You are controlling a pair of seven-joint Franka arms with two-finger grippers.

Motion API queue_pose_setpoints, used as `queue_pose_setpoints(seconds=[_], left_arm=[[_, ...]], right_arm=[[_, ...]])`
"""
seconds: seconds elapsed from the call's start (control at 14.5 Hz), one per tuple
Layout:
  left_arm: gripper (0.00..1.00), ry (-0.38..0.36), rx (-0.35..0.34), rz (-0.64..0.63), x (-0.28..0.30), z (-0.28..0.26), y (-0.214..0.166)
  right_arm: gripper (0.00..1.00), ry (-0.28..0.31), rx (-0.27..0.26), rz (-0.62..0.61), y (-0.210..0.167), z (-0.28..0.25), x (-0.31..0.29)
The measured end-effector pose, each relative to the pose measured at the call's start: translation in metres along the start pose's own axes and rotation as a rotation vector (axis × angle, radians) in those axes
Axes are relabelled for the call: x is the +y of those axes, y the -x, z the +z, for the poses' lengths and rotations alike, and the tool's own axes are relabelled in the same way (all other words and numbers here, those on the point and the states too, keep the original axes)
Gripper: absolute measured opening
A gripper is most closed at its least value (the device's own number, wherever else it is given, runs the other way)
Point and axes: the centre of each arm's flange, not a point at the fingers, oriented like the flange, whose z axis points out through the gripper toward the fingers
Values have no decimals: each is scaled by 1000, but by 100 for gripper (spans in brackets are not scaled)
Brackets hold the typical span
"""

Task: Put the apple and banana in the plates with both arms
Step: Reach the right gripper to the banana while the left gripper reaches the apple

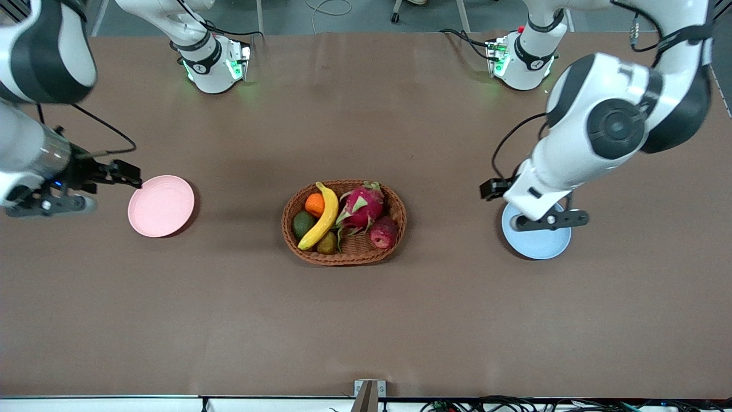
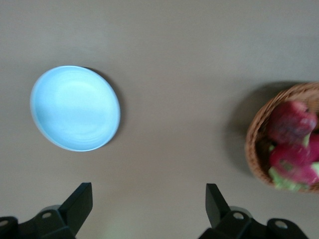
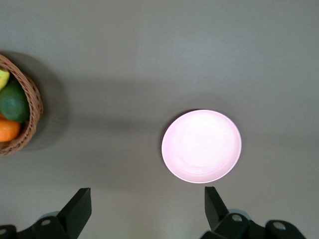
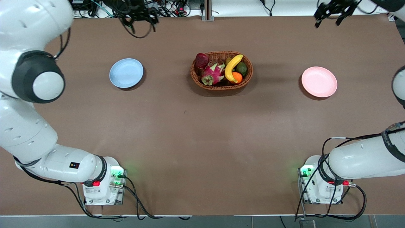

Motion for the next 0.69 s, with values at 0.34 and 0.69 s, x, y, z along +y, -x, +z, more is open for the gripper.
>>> queue_pose_setpoints(seconds=[0.34,0.69], left_arm=[[100,77,52,-207,91,78,-2],[100,189,95,-377,157,133,-1]], right_arm=[[100,-36,-46,100,-39,68,-90],[100,-21,31,272,-51,122,-233]])
